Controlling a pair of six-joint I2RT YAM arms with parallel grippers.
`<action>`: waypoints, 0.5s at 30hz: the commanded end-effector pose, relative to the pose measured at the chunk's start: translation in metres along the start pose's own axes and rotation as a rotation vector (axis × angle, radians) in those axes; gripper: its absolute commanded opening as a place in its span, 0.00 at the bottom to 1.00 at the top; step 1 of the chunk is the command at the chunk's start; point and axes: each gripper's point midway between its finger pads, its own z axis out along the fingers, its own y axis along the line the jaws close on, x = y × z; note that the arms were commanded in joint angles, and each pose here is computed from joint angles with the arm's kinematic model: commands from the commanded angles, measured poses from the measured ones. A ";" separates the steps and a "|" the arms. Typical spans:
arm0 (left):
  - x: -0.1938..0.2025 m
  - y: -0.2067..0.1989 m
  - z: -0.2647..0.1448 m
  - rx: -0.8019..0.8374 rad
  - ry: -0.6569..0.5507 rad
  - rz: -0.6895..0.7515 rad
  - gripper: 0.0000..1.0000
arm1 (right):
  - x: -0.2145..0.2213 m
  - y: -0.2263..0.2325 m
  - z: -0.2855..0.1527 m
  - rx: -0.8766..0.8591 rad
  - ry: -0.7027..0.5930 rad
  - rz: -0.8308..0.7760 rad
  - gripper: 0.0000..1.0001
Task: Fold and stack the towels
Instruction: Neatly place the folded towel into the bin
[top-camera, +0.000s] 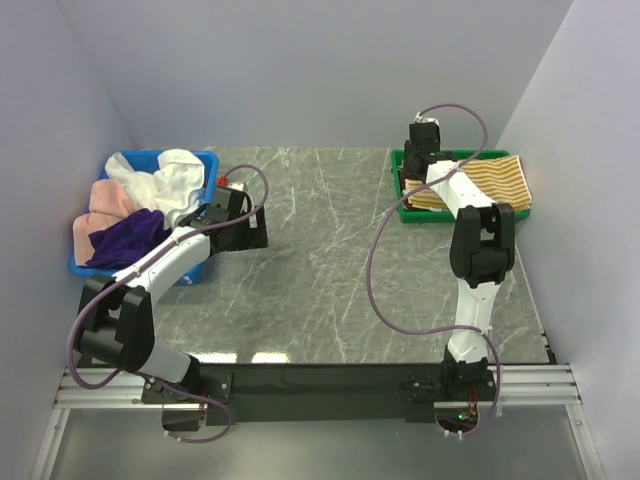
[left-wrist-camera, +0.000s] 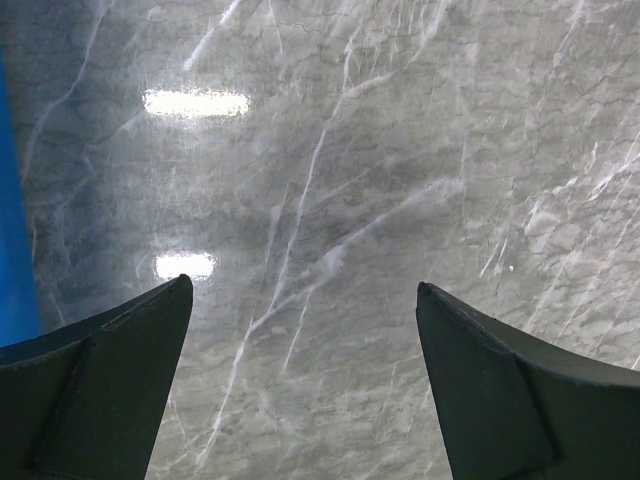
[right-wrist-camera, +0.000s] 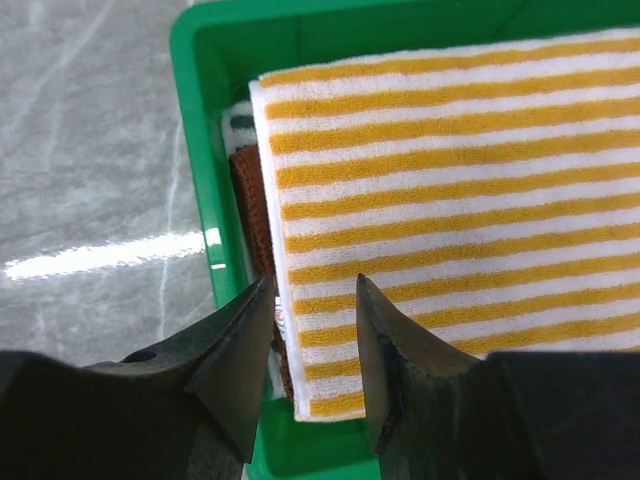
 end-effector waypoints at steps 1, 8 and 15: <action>-0.012 -0.006 -0.010 0.031 -0.042 0.006 0.99 | 0.005 -0.008 0.007 0.043 0.028 -0.032 0.44; -0.011 -0.006 -0.009 0.030 -0.038 0.008 0.99 | 0.025 -0.003 0.021 0.023 0.109 -0.080 0.41; -0.010 -0.005 -0.009 0.029 -0.035 0.008 0.99 | 0.041 0.003 0.031 0.001 0.160 -0.108 0.42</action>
